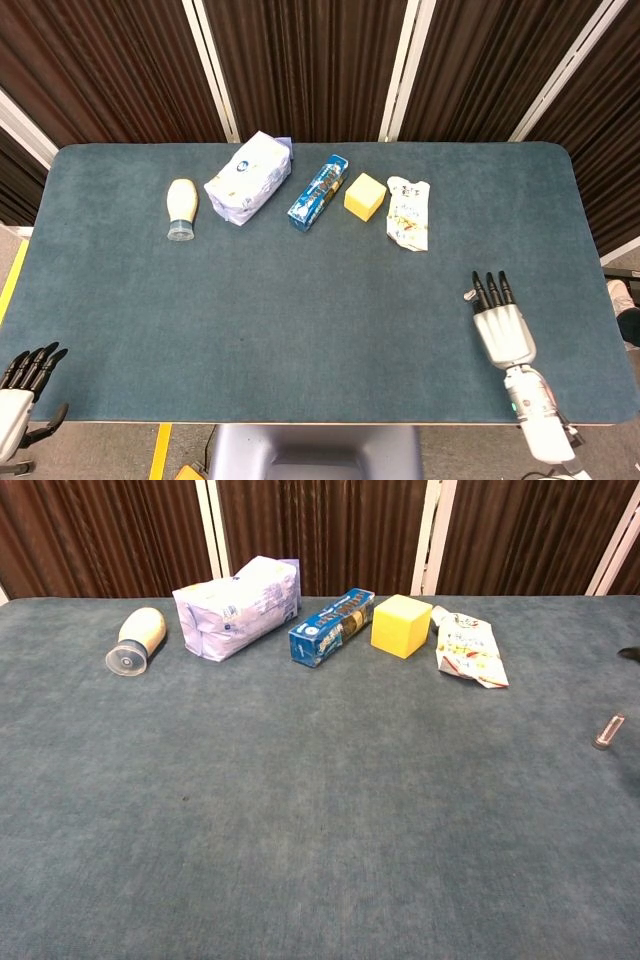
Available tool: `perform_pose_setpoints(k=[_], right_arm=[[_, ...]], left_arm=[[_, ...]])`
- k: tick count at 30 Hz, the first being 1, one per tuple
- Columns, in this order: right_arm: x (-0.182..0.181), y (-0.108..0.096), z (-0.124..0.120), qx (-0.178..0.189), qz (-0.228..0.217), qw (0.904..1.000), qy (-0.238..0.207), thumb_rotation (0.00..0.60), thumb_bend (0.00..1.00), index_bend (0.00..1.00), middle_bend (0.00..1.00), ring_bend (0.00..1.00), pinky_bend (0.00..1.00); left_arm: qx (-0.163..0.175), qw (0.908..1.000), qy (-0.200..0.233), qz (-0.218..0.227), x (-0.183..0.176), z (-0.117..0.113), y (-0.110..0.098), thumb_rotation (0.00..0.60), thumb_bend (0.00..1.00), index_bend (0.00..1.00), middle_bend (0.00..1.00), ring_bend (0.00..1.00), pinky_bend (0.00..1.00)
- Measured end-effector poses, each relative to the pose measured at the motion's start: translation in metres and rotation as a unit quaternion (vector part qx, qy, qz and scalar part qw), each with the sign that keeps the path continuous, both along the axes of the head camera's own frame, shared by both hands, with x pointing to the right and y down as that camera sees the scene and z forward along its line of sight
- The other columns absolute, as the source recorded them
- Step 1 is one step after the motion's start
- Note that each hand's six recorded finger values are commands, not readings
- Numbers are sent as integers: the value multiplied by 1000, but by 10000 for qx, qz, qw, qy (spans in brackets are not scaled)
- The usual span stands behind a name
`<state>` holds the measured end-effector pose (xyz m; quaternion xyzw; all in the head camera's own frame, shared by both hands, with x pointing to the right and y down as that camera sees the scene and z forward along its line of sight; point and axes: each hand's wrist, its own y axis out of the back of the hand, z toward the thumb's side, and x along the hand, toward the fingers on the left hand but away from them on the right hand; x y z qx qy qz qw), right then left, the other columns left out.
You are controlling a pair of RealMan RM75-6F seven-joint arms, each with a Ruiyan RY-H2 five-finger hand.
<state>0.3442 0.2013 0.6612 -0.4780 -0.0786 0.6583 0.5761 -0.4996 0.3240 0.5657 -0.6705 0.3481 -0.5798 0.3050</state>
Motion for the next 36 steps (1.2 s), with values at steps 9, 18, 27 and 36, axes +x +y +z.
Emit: perform_pose_setpoints(k=[9,18,27,36], right_arm=[[-12,8,28,-274,-116,9988,388,600,549,492,77,0,0],[-4,9,43,-367,-186,9967,707,600,550,516,77,0,0],[-5,10,52,-389,-305,9950,873,600,549,522,78,0,0],[-7,10,59,-396,-438,9934,984,600,549,517,78,0,0]], left_arm=[[-5,10000,18,4,0,-1,0,600,416,0,0,0,43],[-15,10000,9,16,0,-1,1,600,415,0,0,0,43],[-54,10000,32,75,1,-1,2,600,416,0,0,0,43],[-91,9999,77,106,1,-1,2,600,412,0,0,0,43]])
